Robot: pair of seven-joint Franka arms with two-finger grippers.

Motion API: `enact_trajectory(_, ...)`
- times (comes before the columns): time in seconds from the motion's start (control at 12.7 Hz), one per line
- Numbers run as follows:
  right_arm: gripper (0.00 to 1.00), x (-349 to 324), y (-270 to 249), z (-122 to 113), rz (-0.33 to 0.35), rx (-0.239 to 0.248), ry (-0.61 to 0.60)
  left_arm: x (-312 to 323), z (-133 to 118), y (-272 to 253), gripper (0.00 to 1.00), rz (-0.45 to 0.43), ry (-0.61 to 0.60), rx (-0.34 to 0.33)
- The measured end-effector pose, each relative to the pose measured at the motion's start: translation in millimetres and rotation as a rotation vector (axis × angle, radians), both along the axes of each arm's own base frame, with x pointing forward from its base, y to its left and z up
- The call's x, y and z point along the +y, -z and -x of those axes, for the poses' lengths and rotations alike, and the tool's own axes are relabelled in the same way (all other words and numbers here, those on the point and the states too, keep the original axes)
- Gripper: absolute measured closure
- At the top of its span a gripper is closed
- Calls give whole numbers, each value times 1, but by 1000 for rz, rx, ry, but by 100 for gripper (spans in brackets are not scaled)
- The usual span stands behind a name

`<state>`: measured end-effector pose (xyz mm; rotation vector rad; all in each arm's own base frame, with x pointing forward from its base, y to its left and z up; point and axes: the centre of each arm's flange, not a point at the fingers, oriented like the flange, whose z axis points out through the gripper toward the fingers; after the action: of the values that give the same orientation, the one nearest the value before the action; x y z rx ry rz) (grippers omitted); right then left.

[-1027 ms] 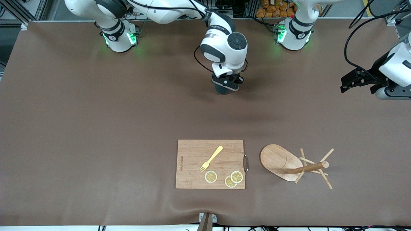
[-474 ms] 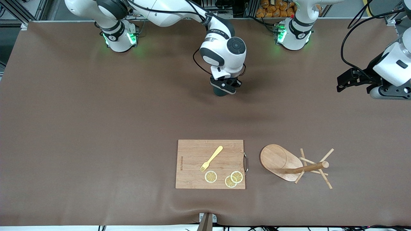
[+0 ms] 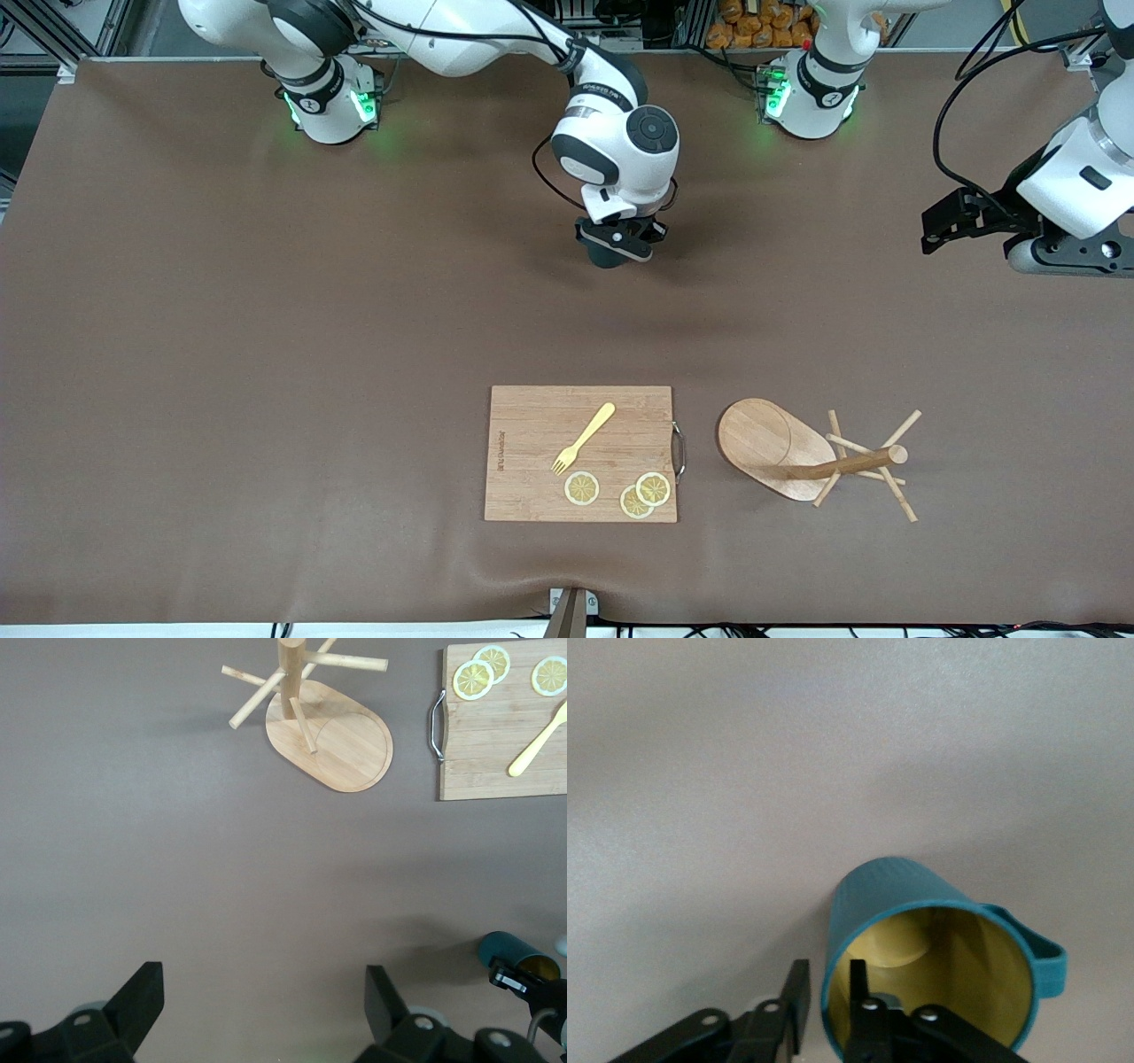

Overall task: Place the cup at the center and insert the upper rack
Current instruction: 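Lower the teal mug onto the table center with the right gripper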

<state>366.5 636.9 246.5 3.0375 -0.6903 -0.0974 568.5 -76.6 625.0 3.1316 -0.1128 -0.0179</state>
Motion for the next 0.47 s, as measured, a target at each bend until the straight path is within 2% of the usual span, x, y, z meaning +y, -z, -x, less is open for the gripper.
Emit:
enact_trajectory(0.32,24,0,-14,-9,6,-2,10,-3,1,0,0,0,4,2)
enact_trajectory(0.47,2,-3,-36,-26,11,-5,31,-3,2,1,0,-2,1,14)
